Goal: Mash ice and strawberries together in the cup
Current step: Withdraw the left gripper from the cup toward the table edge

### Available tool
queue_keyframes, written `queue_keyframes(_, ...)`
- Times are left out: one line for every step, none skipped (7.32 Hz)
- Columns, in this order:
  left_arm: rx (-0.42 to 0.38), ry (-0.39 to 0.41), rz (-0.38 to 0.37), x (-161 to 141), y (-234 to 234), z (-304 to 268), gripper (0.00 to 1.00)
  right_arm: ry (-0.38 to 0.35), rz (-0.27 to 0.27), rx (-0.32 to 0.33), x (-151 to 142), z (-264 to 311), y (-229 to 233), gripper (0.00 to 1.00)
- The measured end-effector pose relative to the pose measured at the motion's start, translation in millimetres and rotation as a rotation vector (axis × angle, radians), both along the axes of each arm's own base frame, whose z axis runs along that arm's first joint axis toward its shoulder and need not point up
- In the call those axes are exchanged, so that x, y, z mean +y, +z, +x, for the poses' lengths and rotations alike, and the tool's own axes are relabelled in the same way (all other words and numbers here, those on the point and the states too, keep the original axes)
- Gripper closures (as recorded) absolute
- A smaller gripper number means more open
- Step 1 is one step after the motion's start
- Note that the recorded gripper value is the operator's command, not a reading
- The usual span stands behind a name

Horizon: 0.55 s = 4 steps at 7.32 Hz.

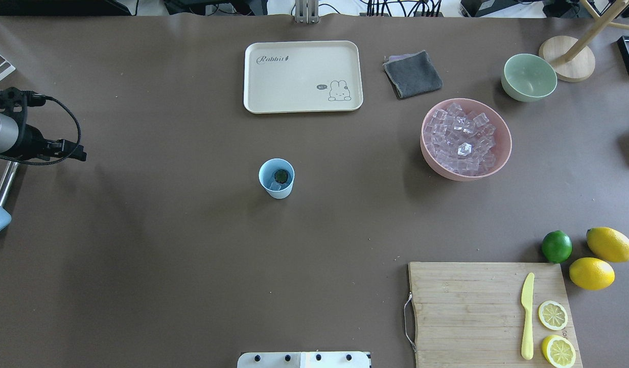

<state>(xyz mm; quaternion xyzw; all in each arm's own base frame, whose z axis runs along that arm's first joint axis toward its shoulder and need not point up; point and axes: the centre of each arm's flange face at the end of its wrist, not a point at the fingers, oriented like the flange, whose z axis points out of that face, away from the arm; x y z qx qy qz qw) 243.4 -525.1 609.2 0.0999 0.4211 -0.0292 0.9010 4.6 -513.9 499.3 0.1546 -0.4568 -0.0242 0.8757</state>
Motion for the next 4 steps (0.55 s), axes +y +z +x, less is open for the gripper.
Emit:
queue_keyframes(0.022,-0.013,-0.022,-5,6,-22,0.02,-0.001,0.004,0.0,-1,-1,-2,0.02)
queue_keyframes(0.037,-0.019,-0.042,-9,10,-41,0.02,0.0,0.005,0.0,-1,-1,-3,0.02)
queue_keyframes(0.033,-0.011,-0.043,-10,17,-50,0.02,0.001,0.006,-0.001,0,-1,-4,0.01)
queue_keyframes(0.019,0.004,-0.041,-6,29,-57,0.02,0.001,0.005,-0.002,3,-1,-4,0.02)
